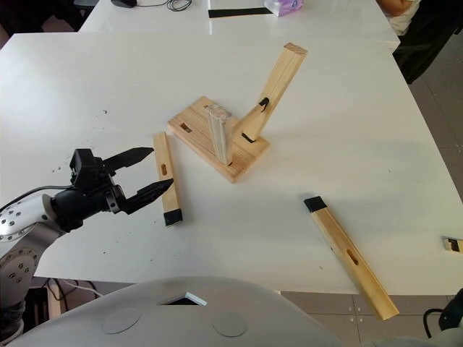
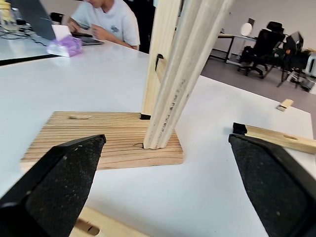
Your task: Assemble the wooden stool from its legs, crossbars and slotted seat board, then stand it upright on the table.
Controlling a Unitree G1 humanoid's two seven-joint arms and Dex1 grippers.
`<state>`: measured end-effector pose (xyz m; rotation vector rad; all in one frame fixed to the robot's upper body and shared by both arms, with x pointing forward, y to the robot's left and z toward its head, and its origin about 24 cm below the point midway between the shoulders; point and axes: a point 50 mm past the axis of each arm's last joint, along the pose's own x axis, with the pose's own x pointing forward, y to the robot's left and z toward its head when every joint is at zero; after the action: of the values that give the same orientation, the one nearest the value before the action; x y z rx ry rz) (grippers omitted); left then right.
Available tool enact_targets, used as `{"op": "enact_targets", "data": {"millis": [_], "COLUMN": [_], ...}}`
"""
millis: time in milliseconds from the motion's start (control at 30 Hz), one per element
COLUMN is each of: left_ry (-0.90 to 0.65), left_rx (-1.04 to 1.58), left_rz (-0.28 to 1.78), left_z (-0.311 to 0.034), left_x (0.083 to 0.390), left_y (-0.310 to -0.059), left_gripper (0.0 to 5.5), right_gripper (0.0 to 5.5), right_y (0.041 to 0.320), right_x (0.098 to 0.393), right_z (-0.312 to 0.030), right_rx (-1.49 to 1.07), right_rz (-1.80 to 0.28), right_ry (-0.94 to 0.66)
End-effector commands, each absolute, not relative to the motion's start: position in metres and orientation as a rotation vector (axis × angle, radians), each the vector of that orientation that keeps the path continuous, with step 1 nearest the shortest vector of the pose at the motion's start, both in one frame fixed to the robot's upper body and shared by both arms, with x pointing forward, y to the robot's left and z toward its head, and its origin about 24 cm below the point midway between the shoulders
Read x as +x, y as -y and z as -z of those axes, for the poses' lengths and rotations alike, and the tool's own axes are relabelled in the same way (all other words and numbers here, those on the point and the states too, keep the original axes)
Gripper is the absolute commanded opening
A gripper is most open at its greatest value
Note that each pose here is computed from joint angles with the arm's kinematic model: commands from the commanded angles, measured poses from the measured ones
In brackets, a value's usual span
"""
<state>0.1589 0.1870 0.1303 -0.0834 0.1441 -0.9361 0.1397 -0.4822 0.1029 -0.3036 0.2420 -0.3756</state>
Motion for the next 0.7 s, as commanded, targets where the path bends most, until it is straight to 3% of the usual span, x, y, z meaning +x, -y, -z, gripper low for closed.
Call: {"op": "enact_targets", "data": {"millis": [33,233,467,700], "left_ry": [-0.133,-0.119,-0.124,-0.121], "left_rx": [-0.095,-0.107,-0.123,-0.138], "left_rz": [0.902,0.900,0.886,0.869], "left_z": [-0.133,-0.134,-0.132,-0.130], "left_x": [0.152,0.153,0.145,0.139], "left_y": [-0.186,-0.183,-0.180,-0.176], "left_gripper": [4.62,4.62,4.62,4.62], "right_gripper": [2.93,2.93,2.93,2.93], "right_y": [0.471,0.478,0.513,0.526], "right_x": [0.137,0.120,0.095,0.058], "right_z": [-0.085,-0.087,-0.131,-0.140], "right_rx": [-0.081,0.023,-0.038,-0.170], "right_rz": [0.183,0.074,0.336,0.455], "right_ry": [-0.327,-0.475,-0.489,-0.682]}}
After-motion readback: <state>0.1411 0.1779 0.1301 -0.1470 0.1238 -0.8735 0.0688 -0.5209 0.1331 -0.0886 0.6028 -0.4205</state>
